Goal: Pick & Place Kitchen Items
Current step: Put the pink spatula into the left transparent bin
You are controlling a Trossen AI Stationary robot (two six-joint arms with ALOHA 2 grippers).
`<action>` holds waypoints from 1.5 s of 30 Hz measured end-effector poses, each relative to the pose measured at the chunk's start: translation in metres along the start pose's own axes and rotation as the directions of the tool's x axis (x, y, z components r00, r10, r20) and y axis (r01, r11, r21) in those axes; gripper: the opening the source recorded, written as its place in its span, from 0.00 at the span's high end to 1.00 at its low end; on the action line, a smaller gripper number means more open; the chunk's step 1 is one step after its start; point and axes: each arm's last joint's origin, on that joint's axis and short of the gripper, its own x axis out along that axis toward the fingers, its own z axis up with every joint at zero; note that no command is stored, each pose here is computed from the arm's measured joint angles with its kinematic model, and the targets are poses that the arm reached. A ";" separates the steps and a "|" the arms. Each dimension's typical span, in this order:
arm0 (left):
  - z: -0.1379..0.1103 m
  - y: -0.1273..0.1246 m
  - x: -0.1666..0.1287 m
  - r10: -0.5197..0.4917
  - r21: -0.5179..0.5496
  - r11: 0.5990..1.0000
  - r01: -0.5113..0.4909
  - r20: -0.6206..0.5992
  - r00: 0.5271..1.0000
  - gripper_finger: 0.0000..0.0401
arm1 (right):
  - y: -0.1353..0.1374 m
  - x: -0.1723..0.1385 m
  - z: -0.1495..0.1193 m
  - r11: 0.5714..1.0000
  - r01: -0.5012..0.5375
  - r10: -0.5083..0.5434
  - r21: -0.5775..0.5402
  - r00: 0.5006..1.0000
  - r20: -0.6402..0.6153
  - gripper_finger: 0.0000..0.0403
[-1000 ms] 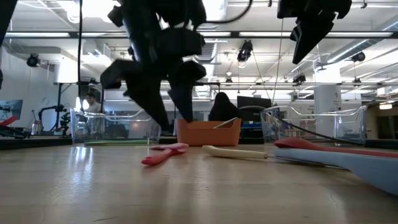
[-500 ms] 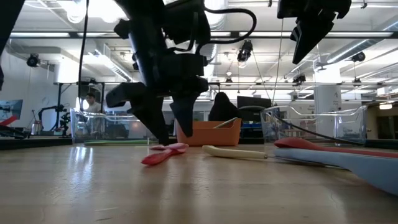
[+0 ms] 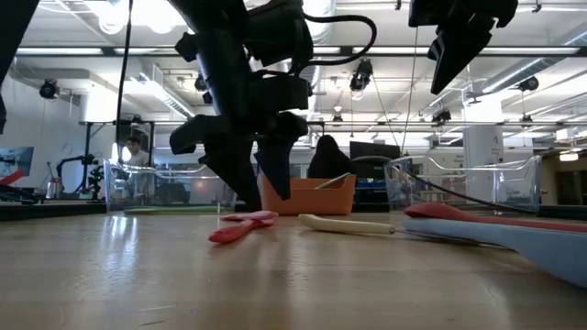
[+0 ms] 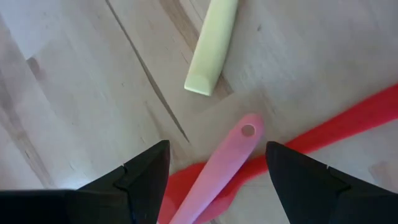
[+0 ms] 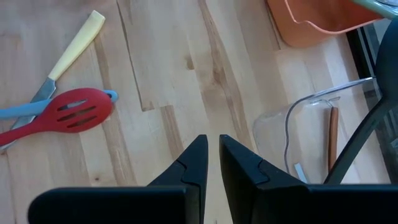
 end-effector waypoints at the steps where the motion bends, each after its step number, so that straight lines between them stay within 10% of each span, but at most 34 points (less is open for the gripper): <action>1: 0.000 0.000 0.000 0.000 -0.004 1.000 0.000 0.000 1.000 0.34 | 0.000 0.000 0.000 1.000 0.000 0.000 0.000 1.000 0.000 0.92; 16: -0.005 -0.004 0.034 -0.036 -0.070 0.997 0.030 -0.089 0.995 0.39 | 0.000 0.000 0.000 1.000 0.001 -0.001 -0.007 1.000 -0.003 0.92; 32: -0.001 -0.002 0.030 -0.042 -0.073 0.997 0.033 -0.117 0.992 0.91 | 0.000 0.000 0.000 1.000 0.001 -0.001 -0.020 1.000 -0.003 0.92; 45: 0.002 0.001 0.025 -0.045 -0.105 0.994 0.030 -0.143 0.989 0.91 | 0.000 0.000 0.000 1.000 0.001 -0.001 -0.020 1.000 -0.002 0.92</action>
